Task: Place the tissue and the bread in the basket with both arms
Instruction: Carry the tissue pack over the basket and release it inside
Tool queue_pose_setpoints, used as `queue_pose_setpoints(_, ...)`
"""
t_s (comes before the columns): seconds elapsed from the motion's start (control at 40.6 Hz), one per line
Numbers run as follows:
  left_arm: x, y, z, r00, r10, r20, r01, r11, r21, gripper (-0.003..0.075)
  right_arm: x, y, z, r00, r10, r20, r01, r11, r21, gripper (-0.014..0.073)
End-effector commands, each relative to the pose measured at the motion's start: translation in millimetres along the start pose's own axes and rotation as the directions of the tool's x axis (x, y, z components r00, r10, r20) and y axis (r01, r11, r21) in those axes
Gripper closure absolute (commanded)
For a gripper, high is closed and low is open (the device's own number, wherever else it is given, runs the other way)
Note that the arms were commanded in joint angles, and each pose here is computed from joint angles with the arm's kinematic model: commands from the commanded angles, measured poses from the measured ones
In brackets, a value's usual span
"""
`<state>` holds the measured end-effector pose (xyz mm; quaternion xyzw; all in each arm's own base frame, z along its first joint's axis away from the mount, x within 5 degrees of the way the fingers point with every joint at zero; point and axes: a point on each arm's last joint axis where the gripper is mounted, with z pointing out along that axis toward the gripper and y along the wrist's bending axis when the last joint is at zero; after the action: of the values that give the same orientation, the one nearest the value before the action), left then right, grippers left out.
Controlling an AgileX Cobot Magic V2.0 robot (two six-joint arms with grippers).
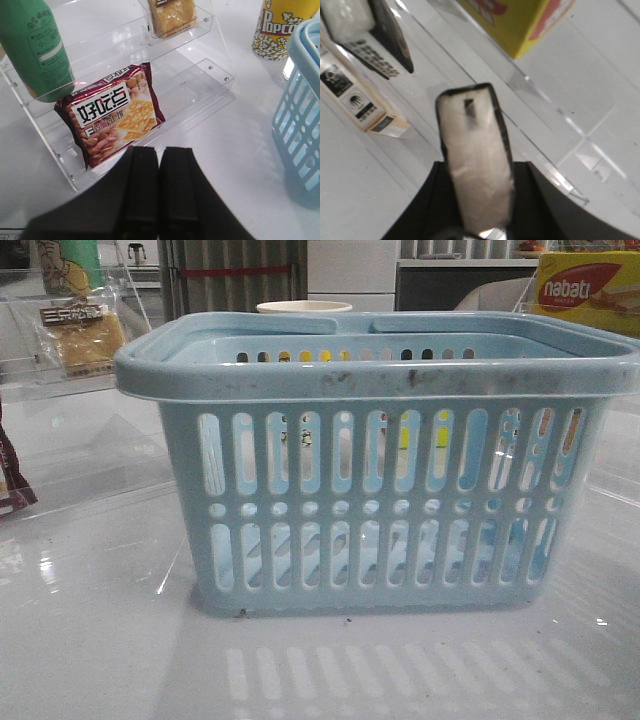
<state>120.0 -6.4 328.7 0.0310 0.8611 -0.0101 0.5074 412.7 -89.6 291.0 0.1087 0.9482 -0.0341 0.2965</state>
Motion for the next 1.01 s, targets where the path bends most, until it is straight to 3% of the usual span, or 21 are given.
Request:
queue_pose_setpoints(0.0,-16,-1,-5,0.995,-0.005,0.103,0.005,1.000,0.005,0.0629,-18,7,-61,0.987,0.021,0.159,-0.015,0.999,-0.043,0.0370)
queue_pose_setpoints(0.148,-16,-1,-5,0.995,-0.005,0.103,0.005,1.000,0.005,0.0629,-15,29,-108,0.977,0.033,0.209,-0.005,0.991,-0.133,0.0370)
queue_pose_setpoints(0.295,-16,-1,-5,0.995,-0.005,0.103,0.005,1.000,0.005,0.0629,-4,61,-150,0.971,-0.026,0.238,0.076,0.976,-0.202,0.0370)
queue_pose_setpoints(0.517,-16,-1,-5,0.995,-0.005,0.103,0.005,1.000,0.005,0.0629,27,123,-194,0.950,-0.154,0.271,0.244,0.909,-0.339,0.0370)
queue_pose_setpoints(0.787,-16,-1,-5,0.995,-0.005,0.103,0.005,1.000,0.005,0.0629,75,192,-194,0.910,-0.322,0.260,0.410,0.790,-0.456,0.0370)
queue_pose_setpoints(0.984,-16,-1,-5,0.995,-0.005,0.103,0.005,1.000,0.005,0.0629,87,208,-174,0.905,-0.351,0.241,0.425,0.774,-0.469,0.0354)
